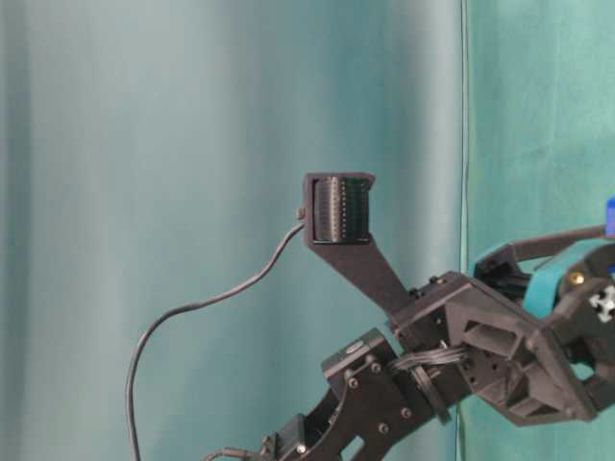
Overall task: Handover the blue block to the right arm after grasping it with the left arm, then place it in the designated position.
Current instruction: 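Lift the blue cube with the left gripper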
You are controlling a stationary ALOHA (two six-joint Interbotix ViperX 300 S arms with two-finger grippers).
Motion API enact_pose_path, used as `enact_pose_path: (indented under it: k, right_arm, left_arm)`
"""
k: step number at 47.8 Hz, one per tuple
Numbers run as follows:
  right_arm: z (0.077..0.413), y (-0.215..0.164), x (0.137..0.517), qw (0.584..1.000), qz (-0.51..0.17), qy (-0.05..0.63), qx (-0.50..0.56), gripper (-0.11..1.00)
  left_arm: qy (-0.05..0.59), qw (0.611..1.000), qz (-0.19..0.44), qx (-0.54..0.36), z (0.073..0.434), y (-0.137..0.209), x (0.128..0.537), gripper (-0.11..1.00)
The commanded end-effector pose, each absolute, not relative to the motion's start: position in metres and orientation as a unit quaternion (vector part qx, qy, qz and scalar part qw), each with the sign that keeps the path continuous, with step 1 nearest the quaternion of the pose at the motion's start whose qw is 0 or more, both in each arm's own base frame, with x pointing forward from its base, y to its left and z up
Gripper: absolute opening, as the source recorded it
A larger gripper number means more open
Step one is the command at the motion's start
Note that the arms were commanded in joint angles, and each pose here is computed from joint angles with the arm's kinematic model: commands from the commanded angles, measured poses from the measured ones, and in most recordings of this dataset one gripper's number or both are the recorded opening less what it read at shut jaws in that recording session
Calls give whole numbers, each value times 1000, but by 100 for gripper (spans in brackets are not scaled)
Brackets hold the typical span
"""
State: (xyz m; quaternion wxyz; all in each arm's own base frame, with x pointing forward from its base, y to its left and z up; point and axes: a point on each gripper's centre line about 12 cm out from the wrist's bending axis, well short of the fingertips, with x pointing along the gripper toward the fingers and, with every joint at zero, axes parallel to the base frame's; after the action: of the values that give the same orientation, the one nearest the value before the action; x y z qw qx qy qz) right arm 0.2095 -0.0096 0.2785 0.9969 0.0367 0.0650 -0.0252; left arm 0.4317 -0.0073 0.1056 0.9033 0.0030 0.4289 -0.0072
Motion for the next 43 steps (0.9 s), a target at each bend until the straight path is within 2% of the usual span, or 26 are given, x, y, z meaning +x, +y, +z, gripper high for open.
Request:
enact_pose_path:
  k: [1,5,20,26,35,43]
  right_arm:
    - [284,-10,212,997,-26,58,35,95]
    - [285,-10,212,997,-26,57,35,95]
    - [285,-10,212,997,-26,57,35,95]
    - [285,-10,212,997,-26,58,35,95]
    - [286,-10,212,997,-26,57,35,95]
    - [286,-10,212,997,-26,57,35,95]
  left_arm:
    - [414,910,-12,7,117,-11,435,68]
    - [414,910,-13,8,116,-11,435,46]
    - [414,910,-12,5,118,-11,434,46]
    - [407,914,-11,5,131,-11,433,46]
    - [393,919,-12,4,170,-11,428,46]
    - [363,932,-12,5,223,-11,418,46]
